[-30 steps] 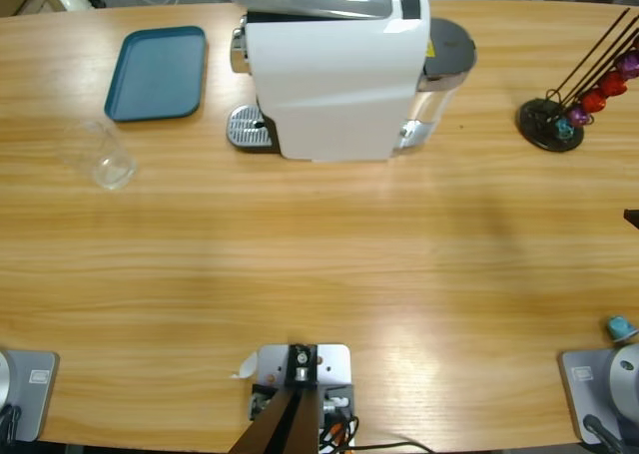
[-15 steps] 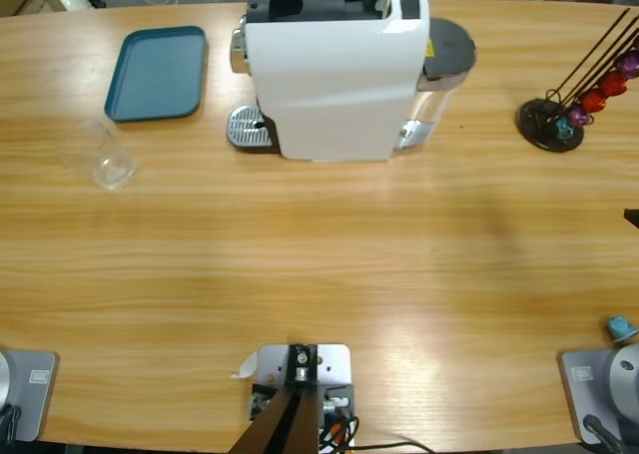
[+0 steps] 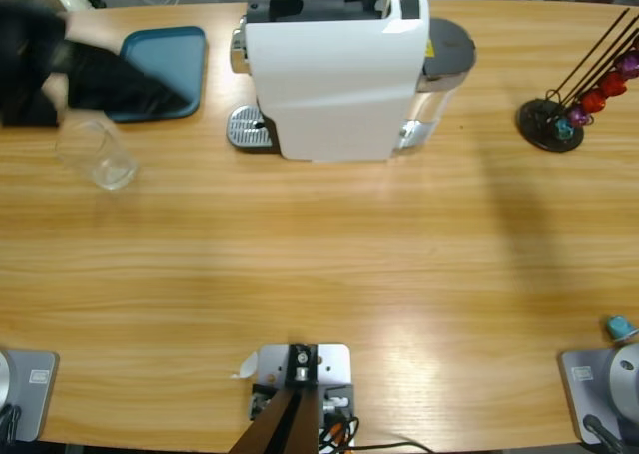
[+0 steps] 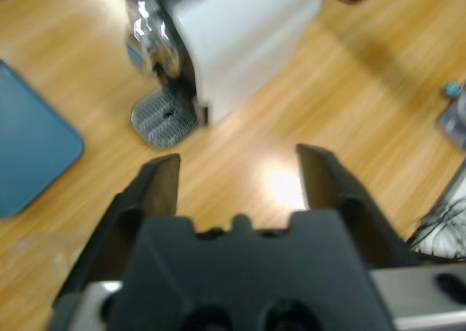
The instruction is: Pour coffee
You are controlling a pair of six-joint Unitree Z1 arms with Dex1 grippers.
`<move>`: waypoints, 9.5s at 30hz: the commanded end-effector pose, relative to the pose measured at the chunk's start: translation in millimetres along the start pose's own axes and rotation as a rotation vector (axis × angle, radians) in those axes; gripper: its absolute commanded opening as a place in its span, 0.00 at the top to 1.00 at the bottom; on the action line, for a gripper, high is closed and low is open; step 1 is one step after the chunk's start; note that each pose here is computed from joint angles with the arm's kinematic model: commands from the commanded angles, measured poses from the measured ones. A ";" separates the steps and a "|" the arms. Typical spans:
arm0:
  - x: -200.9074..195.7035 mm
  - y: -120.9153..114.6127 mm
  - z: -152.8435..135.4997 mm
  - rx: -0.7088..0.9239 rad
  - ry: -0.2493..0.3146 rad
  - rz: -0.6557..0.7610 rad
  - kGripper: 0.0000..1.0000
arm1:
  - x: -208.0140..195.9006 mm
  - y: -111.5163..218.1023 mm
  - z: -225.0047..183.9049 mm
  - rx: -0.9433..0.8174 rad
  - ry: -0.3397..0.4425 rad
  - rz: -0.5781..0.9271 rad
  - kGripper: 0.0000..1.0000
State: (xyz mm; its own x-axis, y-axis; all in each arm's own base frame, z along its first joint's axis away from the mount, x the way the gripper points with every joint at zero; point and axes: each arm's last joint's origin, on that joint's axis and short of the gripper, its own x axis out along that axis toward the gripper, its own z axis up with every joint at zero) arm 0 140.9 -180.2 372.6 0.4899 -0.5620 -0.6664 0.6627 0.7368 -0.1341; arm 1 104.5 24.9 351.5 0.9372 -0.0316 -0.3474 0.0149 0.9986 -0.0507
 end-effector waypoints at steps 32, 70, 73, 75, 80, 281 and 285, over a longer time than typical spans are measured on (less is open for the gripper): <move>-10.1 3.1 -60.9 -0.030 0.038 -0.026 0.00 | 96.1 11.7 -55.9 0.007 0.197 -0.128 0.49; 0.3 -6.0 -71.1 -0.051 0.069 -0.057 0.00 | 101.6 8.4 -54.3 0.059 0.179 -0.152 0.62; -0.2 -5.7 -71.0 -0.051 0.066 -0.055 0.00 | 101.9 8.4 -54.2 0.054 0.180 -0.152 0.62; -0.4 -5.5 -71.6 -0.051 0.066 -0.053 0.00 | 102.6 8.6 -54.7 0.051 0.185 -0.151 0.62; -1.5 -5.0 -72.5 -0.051 0.063 -0.053 0.00 | 103.0 8.7 -55.0 0.047 0.187 -0.152 0.62; -69.2 15.3 -102.9 0.140 0.096 0.032 0.00 | 185.2 210.2 25.8 -0.379 0.171 0.879 0.30; -69.3 15.5 -103.3 0.140 0.096 0.032 0.00 | 183.4 209.1 26.6 -0.378 0.166 0.879 0.26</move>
State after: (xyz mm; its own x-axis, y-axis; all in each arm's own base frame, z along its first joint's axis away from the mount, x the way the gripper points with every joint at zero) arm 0 60.9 -95.4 347.5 0.4512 -0.5032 -0.7370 0.7265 0.6867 -0.0241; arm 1 280.8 245.6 324.0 0.4753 0.7460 -0.4665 -0.8492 0.5276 -0.0216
